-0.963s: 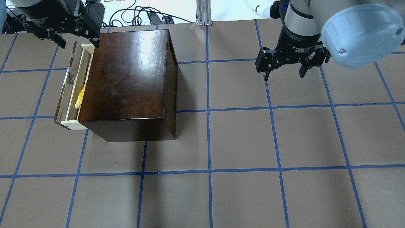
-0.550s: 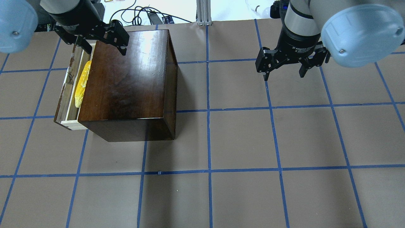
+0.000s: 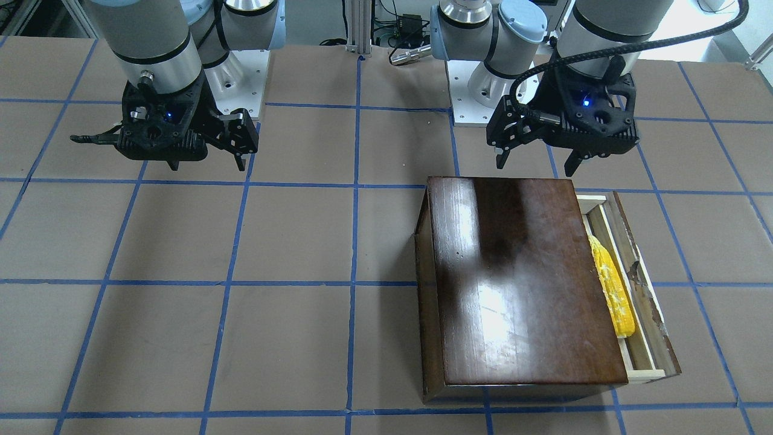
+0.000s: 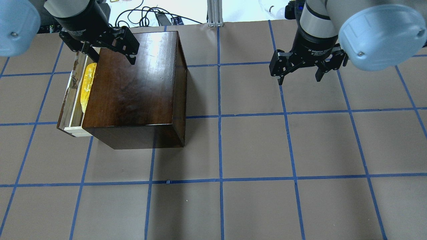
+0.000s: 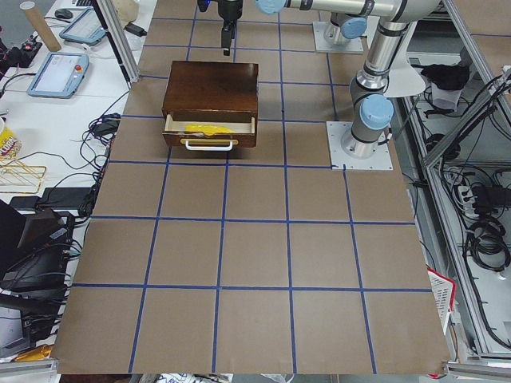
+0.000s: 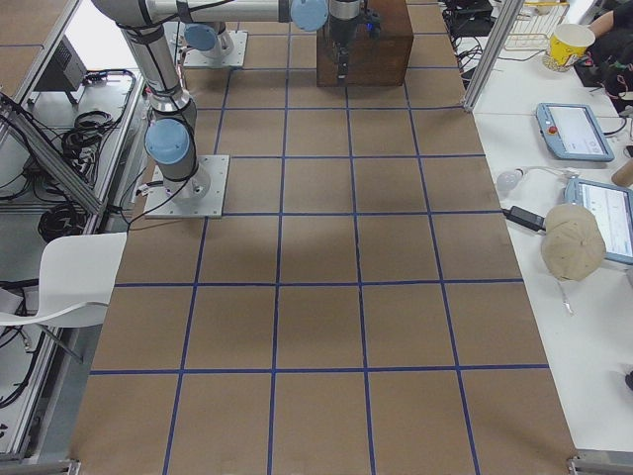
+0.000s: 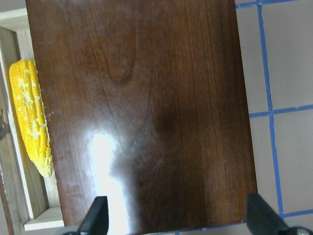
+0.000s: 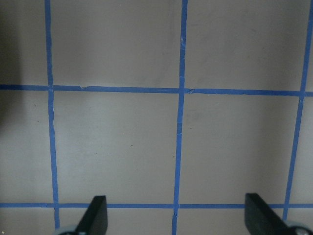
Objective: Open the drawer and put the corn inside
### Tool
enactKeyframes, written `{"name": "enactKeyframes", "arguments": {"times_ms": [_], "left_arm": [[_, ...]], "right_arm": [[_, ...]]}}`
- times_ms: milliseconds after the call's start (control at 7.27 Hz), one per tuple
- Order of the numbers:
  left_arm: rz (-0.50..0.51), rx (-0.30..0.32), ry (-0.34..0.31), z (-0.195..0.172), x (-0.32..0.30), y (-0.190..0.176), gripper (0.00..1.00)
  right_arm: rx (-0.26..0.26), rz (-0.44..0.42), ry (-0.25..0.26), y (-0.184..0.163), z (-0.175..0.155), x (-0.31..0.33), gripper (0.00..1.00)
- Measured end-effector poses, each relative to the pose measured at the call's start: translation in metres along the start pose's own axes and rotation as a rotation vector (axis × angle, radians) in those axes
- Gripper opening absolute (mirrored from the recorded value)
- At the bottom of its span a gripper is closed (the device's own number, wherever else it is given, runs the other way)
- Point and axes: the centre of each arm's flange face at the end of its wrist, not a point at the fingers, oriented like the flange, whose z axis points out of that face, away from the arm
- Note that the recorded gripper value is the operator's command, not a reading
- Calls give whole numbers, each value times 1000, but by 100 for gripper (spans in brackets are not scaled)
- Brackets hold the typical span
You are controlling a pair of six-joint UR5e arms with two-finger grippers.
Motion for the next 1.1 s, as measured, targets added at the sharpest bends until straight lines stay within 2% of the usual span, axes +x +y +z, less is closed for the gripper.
{"name": "enactKeyframes", "arguments": {"times_ms": [550,1100], "left_arm": [[-11,-6,0,0,-2,1,100],[-67,-10,-2,1,-2,0,100]], "right_arm": [[0,0,0,0,0,0,100],[0,0,0,0,0,0,100]]}}
